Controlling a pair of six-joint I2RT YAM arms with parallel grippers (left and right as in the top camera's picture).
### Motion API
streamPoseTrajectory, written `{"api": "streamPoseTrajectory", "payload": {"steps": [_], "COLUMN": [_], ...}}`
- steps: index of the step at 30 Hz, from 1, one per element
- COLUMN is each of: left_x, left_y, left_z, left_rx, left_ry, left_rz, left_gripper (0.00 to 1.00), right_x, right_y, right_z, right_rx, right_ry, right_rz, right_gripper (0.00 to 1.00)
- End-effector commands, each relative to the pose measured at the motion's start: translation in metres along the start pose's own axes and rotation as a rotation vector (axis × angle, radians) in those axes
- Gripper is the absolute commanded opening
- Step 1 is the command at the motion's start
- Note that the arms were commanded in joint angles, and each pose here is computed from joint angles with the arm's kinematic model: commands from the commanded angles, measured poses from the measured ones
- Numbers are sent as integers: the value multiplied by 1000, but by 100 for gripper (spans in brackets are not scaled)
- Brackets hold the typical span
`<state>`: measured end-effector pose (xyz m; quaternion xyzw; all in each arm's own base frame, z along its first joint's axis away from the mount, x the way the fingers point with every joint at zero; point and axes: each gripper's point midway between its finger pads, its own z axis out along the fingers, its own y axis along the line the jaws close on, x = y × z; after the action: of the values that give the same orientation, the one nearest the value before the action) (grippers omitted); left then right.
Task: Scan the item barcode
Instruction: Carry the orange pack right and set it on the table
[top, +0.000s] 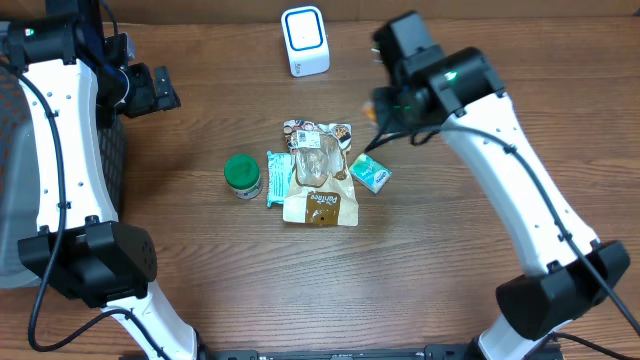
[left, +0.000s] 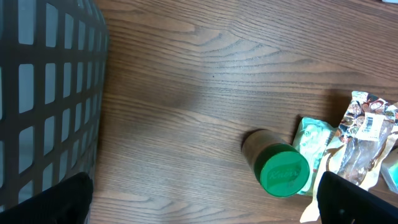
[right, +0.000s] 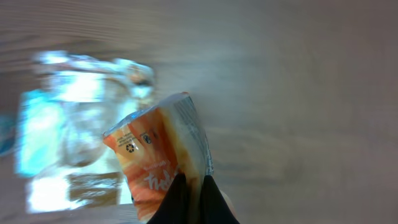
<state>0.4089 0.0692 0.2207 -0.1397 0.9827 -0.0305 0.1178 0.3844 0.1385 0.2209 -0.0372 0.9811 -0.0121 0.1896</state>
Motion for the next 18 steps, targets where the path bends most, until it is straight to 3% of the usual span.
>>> {"api": "streamPoseTrajectory", "payload": {"steps": [1,9,18], "left_x": [0,0,0], "left_y": [2,2,2], "left_z": [-11,-11,-11], "left_rx": [-2,-2,-2], "left_ry": [-30,-30,-30], "left_rz": [24,24,24], "left_gripper": [100,100,100], "right_x": [20,82,131], "right_y": [-53,-143,-195], "right_z": [34,117,146], "right_rx": [87,87,80], "right_ry": [109,273,335], "right_rz": [312,691,879], "right_gripper": [4,4,7]}}
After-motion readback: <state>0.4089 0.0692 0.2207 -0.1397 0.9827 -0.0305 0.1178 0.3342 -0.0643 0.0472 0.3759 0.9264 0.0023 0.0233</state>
